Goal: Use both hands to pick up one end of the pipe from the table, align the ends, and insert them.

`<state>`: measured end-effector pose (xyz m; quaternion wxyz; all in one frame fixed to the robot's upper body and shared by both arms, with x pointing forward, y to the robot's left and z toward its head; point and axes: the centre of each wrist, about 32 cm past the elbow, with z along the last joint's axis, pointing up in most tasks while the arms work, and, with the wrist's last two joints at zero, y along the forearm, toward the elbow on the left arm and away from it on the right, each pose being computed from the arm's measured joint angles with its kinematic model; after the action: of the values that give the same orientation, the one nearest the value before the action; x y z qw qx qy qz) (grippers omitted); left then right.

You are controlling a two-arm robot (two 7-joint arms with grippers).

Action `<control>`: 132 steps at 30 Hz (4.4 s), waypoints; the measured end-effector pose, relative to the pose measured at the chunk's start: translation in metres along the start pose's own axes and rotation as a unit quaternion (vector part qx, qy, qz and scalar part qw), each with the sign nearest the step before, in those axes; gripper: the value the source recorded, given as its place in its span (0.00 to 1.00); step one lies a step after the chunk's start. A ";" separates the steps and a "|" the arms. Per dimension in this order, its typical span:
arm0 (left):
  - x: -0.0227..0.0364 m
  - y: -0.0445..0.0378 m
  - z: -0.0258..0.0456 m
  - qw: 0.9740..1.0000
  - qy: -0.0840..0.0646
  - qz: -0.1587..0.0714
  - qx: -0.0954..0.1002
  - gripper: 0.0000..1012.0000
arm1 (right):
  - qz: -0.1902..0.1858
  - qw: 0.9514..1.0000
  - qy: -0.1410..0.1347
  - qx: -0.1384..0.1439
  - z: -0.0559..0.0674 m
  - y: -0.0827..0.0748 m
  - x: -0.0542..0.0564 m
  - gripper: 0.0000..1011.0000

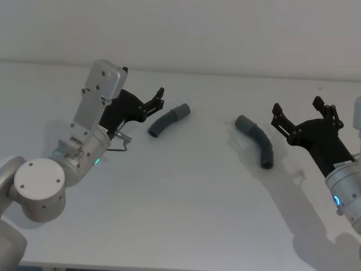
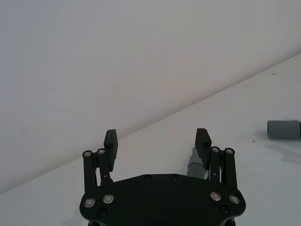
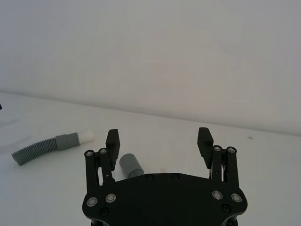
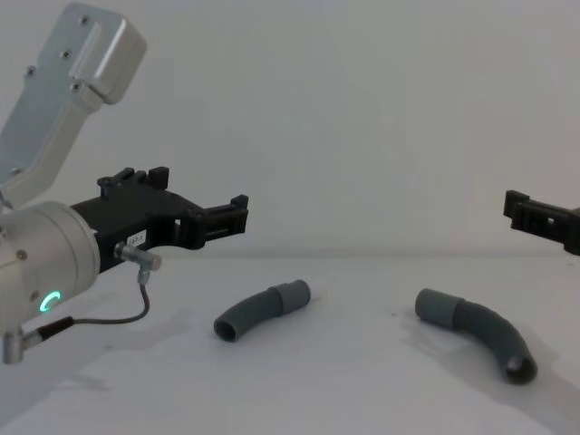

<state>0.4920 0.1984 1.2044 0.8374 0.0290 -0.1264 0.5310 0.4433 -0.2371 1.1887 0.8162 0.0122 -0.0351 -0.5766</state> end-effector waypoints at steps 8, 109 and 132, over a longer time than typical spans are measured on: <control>0.0000 0.0000 0.0000 1.000 0.000 0.000 0.000 0.99 | 0.000 1.000 0.000 0.000 0.000 0.000 0.000 0.99; 0.0560 -0.0816 0.0223 0.956 -0.012 -0.209 0.207 0.99 | 0.000 1.000 0.000 0.000 0.000 0.000 0.000 0.99; 0.0575 -0.1018 0.0236 0.945 -0.005 -0.219 0.241 0.99 | 0.000 1.000 0.000 0.000 0.000 0.000 0.000 0.99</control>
<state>0.6023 0.2006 1.2499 0.9004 0.2596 0.0108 0.3490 0.4433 -0.2371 1.1887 0.8162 0.0122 -0.0351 -0.5766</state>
